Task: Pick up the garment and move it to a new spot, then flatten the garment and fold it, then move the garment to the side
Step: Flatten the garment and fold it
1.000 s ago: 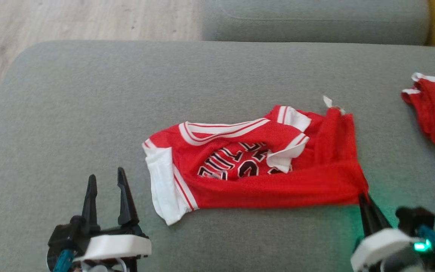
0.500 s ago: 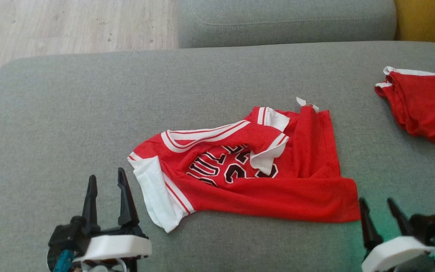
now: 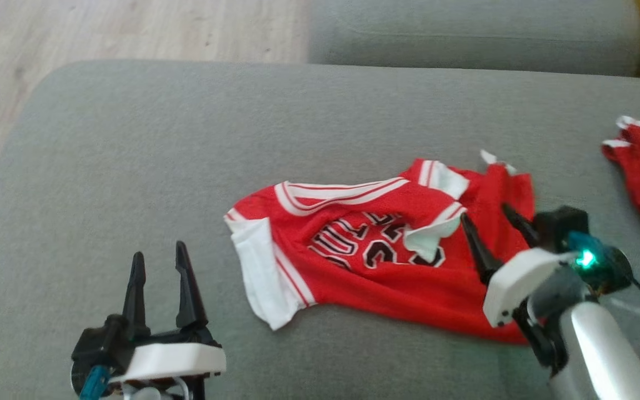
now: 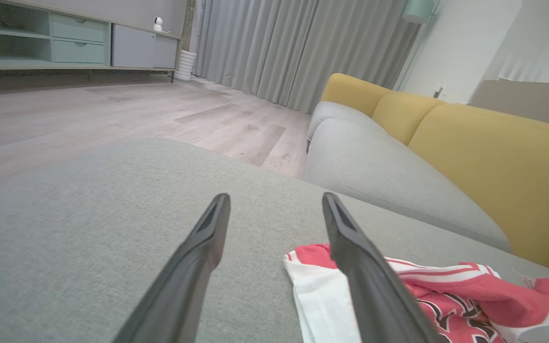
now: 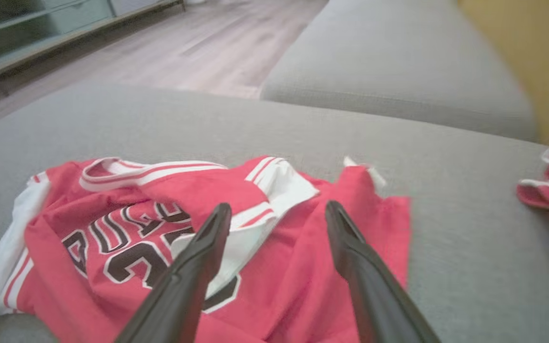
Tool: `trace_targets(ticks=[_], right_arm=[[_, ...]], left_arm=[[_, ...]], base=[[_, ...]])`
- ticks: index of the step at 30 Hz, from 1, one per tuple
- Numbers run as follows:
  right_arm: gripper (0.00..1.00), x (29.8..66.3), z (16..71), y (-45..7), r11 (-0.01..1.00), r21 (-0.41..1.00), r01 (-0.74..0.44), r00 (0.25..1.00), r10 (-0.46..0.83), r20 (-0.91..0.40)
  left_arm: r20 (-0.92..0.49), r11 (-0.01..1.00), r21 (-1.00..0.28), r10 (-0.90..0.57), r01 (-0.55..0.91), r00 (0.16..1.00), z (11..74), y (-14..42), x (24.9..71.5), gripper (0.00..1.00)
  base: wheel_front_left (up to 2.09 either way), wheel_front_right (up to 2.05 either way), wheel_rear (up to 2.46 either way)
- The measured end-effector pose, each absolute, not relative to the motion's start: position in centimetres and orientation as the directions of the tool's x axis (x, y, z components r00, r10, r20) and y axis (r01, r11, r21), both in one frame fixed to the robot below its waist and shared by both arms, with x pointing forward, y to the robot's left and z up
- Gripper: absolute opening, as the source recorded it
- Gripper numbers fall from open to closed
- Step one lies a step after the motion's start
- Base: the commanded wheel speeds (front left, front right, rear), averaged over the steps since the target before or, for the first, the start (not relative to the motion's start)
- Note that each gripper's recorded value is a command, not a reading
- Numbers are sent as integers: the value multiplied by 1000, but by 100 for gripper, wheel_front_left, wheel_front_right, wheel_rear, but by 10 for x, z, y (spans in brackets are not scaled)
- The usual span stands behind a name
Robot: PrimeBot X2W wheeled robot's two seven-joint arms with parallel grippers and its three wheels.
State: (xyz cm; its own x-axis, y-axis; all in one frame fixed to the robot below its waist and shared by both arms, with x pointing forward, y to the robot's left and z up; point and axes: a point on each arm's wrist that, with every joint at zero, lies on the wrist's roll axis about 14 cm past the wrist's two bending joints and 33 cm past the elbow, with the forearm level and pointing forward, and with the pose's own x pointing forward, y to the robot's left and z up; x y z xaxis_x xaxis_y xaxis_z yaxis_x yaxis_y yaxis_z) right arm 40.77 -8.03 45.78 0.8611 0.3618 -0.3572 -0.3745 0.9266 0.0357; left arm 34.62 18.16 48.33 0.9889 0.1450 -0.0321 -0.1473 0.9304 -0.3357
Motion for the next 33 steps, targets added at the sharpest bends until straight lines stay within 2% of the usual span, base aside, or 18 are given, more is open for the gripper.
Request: trace_targets(ticks=[8,9,10,12,16,22,26,29,33], right_arm=[[100,430,406,-54,876,40,-480,711,415,-568],[54,430,400,-49,872,59,-486,690,425,-586],[31,431,396,-44,864,73,-498,671,438,-599],[0,433,391,-35,847,78,-526,645,457,-613],[0,459,404,-28,827,28,-562,671,475,-570],[0,516,452,-5,771,-172,-613,744,491,-452],[0,547,482,21,758,-208,-618,761,511,-399],[0,557,491,38,747,-211,-630,758,533,-377],[0,546,482,51,734,-178,-656,732,561,-386]], left_arm=[[-64,909,-336,239,-246,969,476,206,331,100],[-70,906,-333,253,-262,965,475,210,329,100],[-75,902,-332,266,-275,961,474,213,327,100],[-82,897,-328,286,-297,955,472,219,322,100],[-96,885,-333,312,-326,945,470,224,315,100],[-86,874,-338,339,-348,937,475,230,309,100],[-65,870,-341,357,-357,932,483,234,307,100],[-63,859,-346,380,-377,923,485,239,303,100],[-64,853,-348,394,-390,917,485,241,301,100]], base=[[0,0,0],[0,0,0],[0,0,0],[0,0,0],[0,0,0],[0,0,0],[0,0,0],[0,0,0],[0,0,0]])
